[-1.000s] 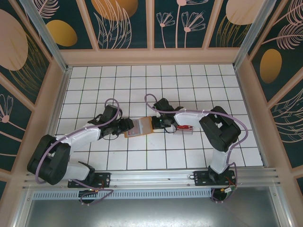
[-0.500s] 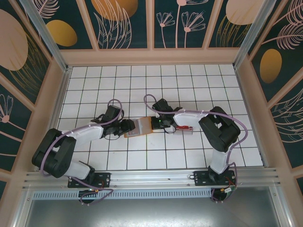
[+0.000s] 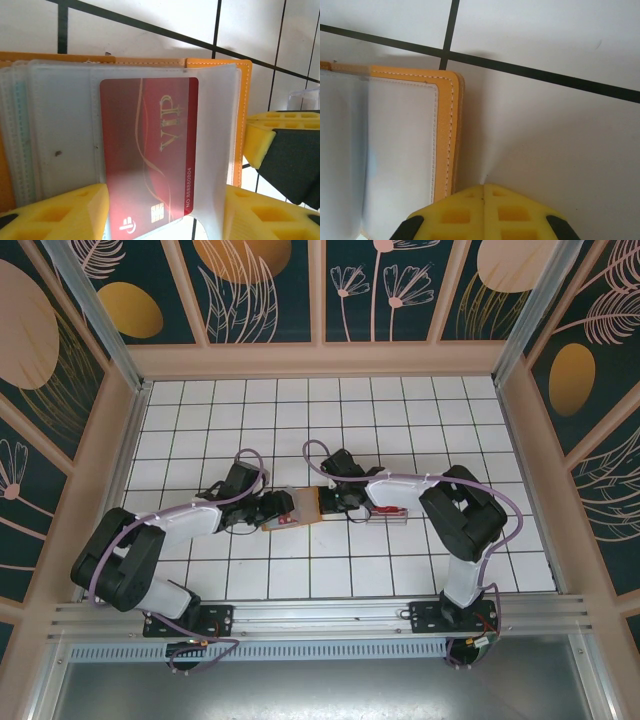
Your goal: Take the credit cards out of the card holder
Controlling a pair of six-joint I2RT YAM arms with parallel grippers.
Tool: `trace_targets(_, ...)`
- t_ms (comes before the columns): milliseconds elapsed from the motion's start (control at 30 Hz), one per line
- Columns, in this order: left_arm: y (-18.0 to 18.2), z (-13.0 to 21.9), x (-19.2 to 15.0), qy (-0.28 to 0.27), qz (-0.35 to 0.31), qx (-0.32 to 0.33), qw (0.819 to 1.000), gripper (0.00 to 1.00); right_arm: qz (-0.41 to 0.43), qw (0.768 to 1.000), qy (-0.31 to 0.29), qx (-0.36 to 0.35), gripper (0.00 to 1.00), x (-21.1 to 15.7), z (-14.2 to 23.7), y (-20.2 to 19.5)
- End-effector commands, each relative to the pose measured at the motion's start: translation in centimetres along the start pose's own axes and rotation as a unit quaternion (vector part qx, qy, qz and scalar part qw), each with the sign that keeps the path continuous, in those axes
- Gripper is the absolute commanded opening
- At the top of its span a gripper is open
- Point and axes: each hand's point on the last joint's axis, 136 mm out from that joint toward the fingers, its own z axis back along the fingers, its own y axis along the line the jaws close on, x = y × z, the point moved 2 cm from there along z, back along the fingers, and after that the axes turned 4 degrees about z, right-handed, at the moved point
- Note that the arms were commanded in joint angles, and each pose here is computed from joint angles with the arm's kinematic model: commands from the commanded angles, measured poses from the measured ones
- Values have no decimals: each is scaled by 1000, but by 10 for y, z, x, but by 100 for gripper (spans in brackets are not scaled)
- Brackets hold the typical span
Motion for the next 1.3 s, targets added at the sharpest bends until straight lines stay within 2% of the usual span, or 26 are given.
trace_targets(0, -16, -1, 2, 4, -14, -23, 1000, 61, 4, 1000, 18, 12, 0, -8, -10, 11)
trace_targets(100, -22, 1, 4, 2, -19, -31, 999, 71, 3, 1000, 17, 12, 0, -8, -10, 11)
trace_targets(233, -31, 5, 6, -1, -27, -48, 998, 78, 1, 1000, 16, 11, 1, -7, -10, 11)
trace_targets(400, -47, 12, 9, -6, -40, -73, 997, 96, -5, 1000, 7, 8, 5, -3, -7, 10)
trace_targets(500, -49, 15, 11, -12, -41, -72, 997, 96, -8, 1000, 0, 6, 8, 1, -4, 9)
trace_targets(700, -36, 21, 18, -40, -38, -24, 998, 92, -16, 1000, -25, 7, 12, 16, 11, 8)
trace_targets(867, -20, 30, 24, -68, -43, 22, 997, 79, -13, 998, -49, 22, 16, 34, 26, 18)
trace_targets(1167, 16, 39, 24, -82, -30, 74, 993, 37, -9, 994, -63, 85, 18, 51, 37, 49)
trace_targets(1267, 24, 38, 23, -82, -26, 84, 993, 26, -6, 993, -56, 108, 17, 52, 34, 59)
